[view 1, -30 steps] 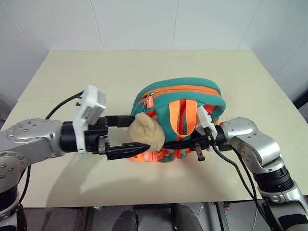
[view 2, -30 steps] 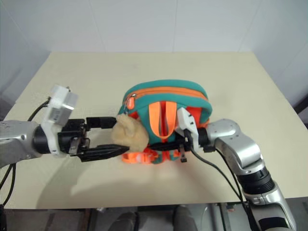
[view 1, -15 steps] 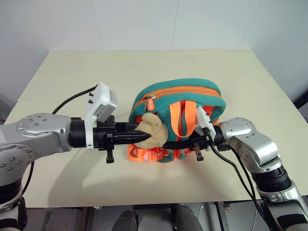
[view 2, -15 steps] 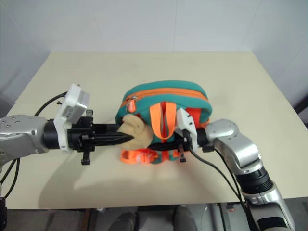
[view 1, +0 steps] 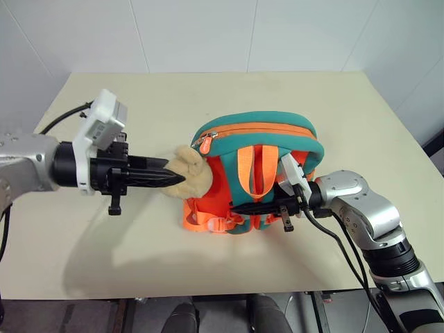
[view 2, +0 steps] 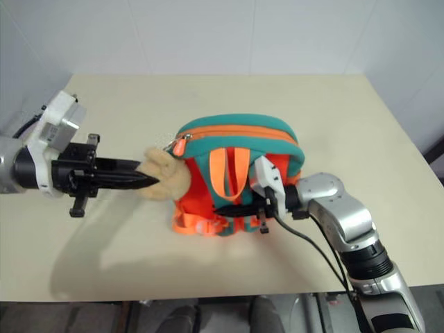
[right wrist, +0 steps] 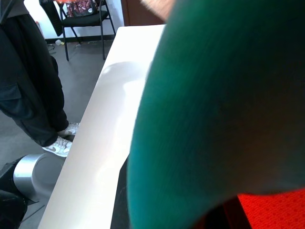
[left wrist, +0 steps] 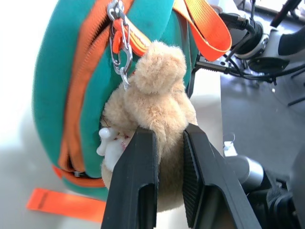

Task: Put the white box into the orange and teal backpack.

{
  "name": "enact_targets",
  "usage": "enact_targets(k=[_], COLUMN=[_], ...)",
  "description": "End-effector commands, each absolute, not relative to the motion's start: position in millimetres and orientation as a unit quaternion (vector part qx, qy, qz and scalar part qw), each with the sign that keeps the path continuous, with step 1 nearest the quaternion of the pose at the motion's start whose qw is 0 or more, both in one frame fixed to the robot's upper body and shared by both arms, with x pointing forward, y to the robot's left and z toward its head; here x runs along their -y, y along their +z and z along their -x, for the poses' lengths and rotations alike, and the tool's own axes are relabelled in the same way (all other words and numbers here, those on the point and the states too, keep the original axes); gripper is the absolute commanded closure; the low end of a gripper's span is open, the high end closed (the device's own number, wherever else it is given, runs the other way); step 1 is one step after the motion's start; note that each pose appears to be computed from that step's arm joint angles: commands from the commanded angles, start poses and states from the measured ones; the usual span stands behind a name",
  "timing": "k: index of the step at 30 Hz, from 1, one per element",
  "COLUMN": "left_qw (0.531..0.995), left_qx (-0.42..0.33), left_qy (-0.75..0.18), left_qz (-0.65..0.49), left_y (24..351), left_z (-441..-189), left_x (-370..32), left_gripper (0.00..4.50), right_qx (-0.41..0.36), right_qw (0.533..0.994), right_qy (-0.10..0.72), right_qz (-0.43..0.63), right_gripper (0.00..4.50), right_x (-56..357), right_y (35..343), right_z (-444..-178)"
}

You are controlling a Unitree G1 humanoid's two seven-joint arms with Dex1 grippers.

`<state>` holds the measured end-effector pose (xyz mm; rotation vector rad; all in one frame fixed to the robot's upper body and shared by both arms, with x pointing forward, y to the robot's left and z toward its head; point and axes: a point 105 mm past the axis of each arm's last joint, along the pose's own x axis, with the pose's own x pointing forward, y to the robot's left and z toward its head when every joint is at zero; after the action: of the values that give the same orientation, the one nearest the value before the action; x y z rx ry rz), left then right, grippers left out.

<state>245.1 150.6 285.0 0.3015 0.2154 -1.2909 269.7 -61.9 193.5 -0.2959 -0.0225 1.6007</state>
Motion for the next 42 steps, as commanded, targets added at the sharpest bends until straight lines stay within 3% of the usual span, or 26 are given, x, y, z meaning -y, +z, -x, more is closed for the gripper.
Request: enact_targets(k=[1, 13, 26, 42], left_qw=[0.786, 0.771, 0.743, 0.723], left_qx=[-0.092, -0.144, -0.272, -0.324], left_qy=[-0.585, -0.580, -0.585, -0.592], left_qz=[-0.181, -0.220, -0.179, -0.146], left_y=[295, 293, 215, 154], left_z=[-252, -282, -292, -298], left_x=[-164, -201, -217, -197], left_gripper=[4.17, 4.17, 4.20, 4.20], right_qx=[0.022, 0.021, 0.024, 0.019], right_qw=[0.695, 0.704, 0.710, 0.721], right_qy=[0.705, 0.697, 0.691, 0.679], right_qz=[0.139, 0.138, 0.134, 0.134], right_gripper=[4.00, 4.00, 4.00, 4.00], right_x=[68, 68, 66, 64], right_y=[198, 197, 197, 198], right_z=[-272, -272, -273, -276])
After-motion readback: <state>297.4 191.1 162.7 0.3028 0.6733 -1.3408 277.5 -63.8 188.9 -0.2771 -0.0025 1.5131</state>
